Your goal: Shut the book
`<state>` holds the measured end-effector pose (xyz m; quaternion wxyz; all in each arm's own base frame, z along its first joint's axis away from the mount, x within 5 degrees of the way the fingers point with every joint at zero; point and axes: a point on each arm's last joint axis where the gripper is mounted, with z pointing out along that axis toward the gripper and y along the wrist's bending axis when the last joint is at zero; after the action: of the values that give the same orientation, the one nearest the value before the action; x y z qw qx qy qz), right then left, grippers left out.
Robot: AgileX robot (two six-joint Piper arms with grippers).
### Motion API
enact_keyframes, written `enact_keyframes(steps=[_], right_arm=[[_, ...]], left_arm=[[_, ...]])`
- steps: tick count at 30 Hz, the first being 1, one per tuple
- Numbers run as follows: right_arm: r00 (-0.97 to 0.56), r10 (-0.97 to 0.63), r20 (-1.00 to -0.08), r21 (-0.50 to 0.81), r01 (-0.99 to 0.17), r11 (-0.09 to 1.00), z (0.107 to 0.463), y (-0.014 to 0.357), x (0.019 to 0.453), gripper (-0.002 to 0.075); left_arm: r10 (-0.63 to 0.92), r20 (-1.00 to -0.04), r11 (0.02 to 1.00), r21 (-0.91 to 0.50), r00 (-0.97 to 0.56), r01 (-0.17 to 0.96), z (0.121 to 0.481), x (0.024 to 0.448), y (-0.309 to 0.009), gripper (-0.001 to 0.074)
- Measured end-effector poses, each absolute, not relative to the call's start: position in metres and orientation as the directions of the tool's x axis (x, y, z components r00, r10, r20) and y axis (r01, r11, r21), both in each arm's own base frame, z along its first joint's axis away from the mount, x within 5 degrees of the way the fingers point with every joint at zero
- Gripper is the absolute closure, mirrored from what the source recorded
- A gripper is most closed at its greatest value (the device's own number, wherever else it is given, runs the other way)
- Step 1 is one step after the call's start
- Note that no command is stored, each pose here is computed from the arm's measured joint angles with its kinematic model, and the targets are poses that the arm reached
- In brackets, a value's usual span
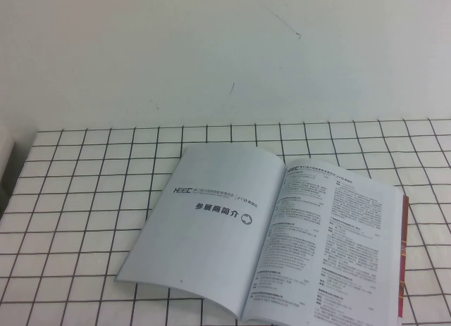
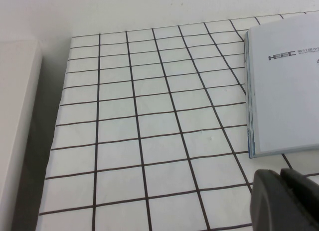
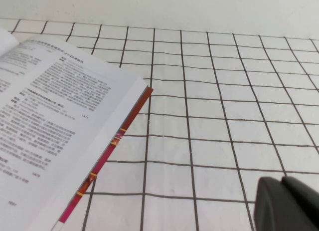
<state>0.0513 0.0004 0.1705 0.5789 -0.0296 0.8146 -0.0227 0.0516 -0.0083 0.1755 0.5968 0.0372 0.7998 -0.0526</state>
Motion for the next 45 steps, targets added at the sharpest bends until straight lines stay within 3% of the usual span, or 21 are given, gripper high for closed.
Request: enact_keyframes(steps=[26, 33, 45], right_arm=[[-0.328, -0.074, -0.942, -0.071, -0.022, 0.997, 0.1705, 0.0004, 0.0513, 0.0729], [-0.328, -0.074, -0.942, -0.071, -0.022, 0.997, 0.1705, 0.0004, 0.0513, 0.0729], [-0.328, -0.074, -0.942, -0.071, -0.022, 0.997, 0.1705, 0.0004, 0.0513, 0.0729]], left_arm=[[-0.011, -0.959, 0.995, -0.038, -0.284, 0.090, 0.1755, 0.0519, -0.0066, 0.0738], [-0.091, -0.953, 0.991, -0.114, -0.291, 0.064, 0.1755, 0.0519, -0.0064, 0.0738], [-0.120, -0.951, 0.992, -0.128, -0.285, 0.008, 0.1755, 0.0521, -0.0037, 0.0738]])
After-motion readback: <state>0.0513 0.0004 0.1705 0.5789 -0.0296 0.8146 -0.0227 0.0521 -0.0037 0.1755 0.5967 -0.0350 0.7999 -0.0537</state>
